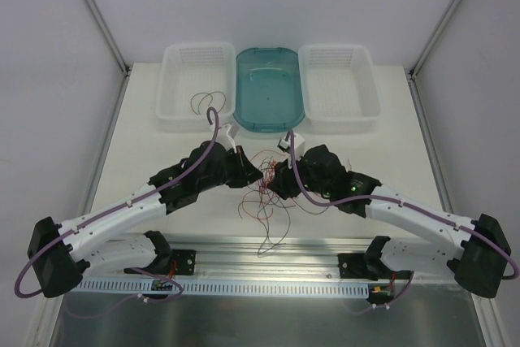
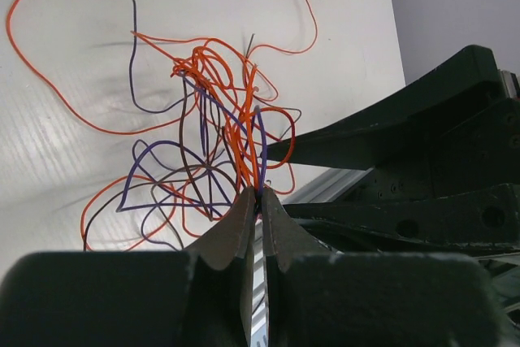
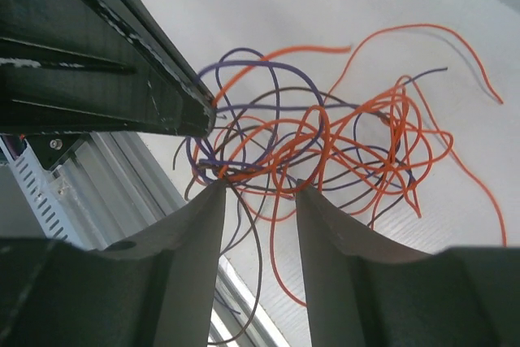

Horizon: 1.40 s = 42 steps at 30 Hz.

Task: Untangle the cables

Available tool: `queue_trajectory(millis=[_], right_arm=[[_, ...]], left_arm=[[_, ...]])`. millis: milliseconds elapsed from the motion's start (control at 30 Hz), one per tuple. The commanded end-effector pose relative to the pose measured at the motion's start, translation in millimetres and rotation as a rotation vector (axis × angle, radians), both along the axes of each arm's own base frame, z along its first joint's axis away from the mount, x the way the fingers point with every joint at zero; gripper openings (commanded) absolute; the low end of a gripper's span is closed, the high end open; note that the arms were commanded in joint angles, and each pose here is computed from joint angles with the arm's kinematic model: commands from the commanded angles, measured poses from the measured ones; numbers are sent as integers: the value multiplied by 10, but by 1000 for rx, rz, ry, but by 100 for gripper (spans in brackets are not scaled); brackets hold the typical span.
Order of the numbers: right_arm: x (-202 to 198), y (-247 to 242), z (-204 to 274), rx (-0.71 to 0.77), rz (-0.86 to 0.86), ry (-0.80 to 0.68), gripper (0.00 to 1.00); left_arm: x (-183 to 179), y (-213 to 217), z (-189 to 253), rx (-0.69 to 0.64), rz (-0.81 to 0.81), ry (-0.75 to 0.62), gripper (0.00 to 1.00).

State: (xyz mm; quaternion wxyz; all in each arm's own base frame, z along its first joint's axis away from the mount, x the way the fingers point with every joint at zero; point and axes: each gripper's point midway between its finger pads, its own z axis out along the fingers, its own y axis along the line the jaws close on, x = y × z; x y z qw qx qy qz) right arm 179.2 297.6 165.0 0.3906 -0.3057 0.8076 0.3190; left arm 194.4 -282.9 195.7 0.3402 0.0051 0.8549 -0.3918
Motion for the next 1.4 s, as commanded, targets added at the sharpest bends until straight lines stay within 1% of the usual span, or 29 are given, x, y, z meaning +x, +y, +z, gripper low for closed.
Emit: queue_trajectory(millis=[0,67,300,400,500,600,700,767,900,933,1067,1167,1367], right_arm=[[45,167,357,66,75,-114,44],[27,225,391,78,115,-132,44],[-127,344,344,85,249,-128,47],[-125,344,321,76,255,-136,47],[-83,321,339,67,247,-172,49],[-28,293,379,60,232,-222,50],[64,205,418,49,182,-284,53],[140,124,481,41,135,-328,54],[122,75,560,76,126,-373,55],[100,89,581,88,139,-374,55],[-111,263,646,150,283,-345,55],[-213,366,610,162,364,-316,54],[-261,435,574,166,411,-311,54]], left_arm=[[-7,-117,280,-52,-63,-46,0],[-25,-142,307,-55,-84,-50,0],[-91,-185,425,-67,-148,-84,0],[-147,-215,461,-71,-196,-93,0],[-218,-260,500,-81,-250,-92,0],[-255,-263,525,-89,-267,-87,0],[-259,-207,519,-79,-249,-89,0],[-204,-86,489,-46,-188,-96,0],[-93,88,499,-33,-94,-106,0],[-89,94,513,-38,-91,-106,0],[-99,35,548,-49,-113,-92,0],[-94,18,586,-53,-119,-97,0],[-126,10,668,-74,-134,-108,0]])
